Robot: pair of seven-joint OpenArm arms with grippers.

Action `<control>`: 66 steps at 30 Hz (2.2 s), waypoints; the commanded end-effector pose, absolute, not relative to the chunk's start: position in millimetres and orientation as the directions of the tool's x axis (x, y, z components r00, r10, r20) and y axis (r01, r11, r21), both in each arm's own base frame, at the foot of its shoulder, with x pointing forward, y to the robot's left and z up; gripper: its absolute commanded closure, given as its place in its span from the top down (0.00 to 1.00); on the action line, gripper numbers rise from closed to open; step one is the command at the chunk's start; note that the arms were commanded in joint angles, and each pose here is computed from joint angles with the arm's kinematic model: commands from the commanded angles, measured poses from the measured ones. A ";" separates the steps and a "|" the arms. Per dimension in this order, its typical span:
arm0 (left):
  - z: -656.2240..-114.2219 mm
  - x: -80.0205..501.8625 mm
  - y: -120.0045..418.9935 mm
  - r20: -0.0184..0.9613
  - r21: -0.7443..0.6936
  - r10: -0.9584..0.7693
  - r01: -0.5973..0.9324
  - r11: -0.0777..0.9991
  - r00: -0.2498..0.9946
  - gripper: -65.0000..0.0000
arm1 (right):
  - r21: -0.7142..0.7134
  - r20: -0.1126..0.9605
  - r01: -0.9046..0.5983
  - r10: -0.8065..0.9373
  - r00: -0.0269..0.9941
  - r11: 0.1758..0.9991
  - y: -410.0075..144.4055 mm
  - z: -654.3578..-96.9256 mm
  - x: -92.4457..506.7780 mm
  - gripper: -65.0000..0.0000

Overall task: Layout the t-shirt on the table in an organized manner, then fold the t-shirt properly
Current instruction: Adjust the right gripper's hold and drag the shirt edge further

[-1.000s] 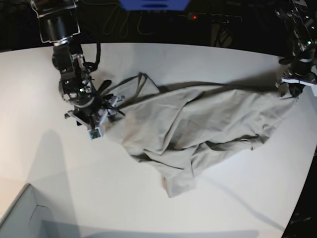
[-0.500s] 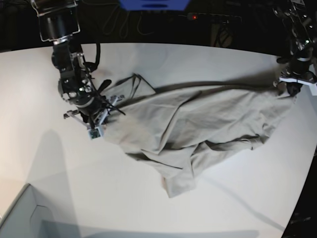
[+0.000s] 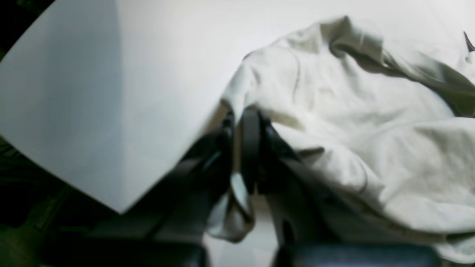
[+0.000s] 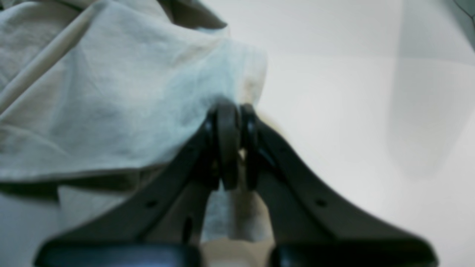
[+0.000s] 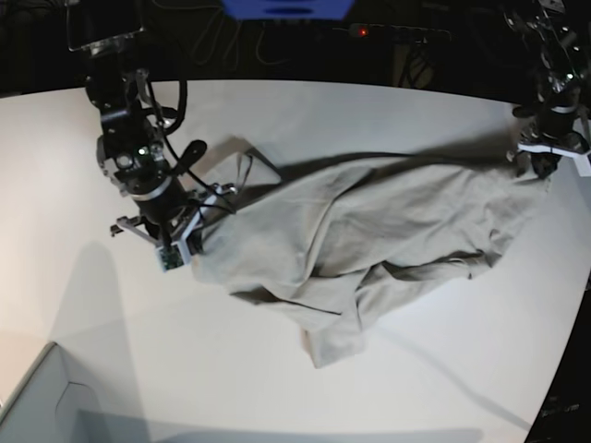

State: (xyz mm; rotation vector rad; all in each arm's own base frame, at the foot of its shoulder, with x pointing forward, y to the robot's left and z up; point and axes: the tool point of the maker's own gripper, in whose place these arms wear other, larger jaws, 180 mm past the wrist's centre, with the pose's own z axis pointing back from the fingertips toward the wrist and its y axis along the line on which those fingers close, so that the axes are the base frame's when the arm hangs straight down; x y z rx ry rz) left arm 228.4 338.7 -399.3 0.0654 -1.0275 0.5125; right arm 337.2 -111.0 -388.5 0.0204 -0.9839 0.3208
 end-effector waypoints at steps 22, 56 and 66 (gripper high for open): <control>-382.2 237.0 345.7 0.863 -0.177 0.348 -0.425 0.888 0.366 0.00 | -0.128 0.770 -0.216 0.234 0.593 0.968 -141.9 -423.2 342.2 0.39; -381.8 237.5 345.7 0.864 -0.178 0.348 -0.425 0.888 0.365 0.00 | -0.157 0.832 -0.232 0.255 0.493 0.960 -136.0 -377.7 324.5 0.00; -382.2 237.0 345.7 0.863 -0.177 0.348 -0.425 0.888 0.366 0.00 | -0.131 0.773 -0.254 0.259 0.579 0.958 -134.2 -413.2 283.3 0.41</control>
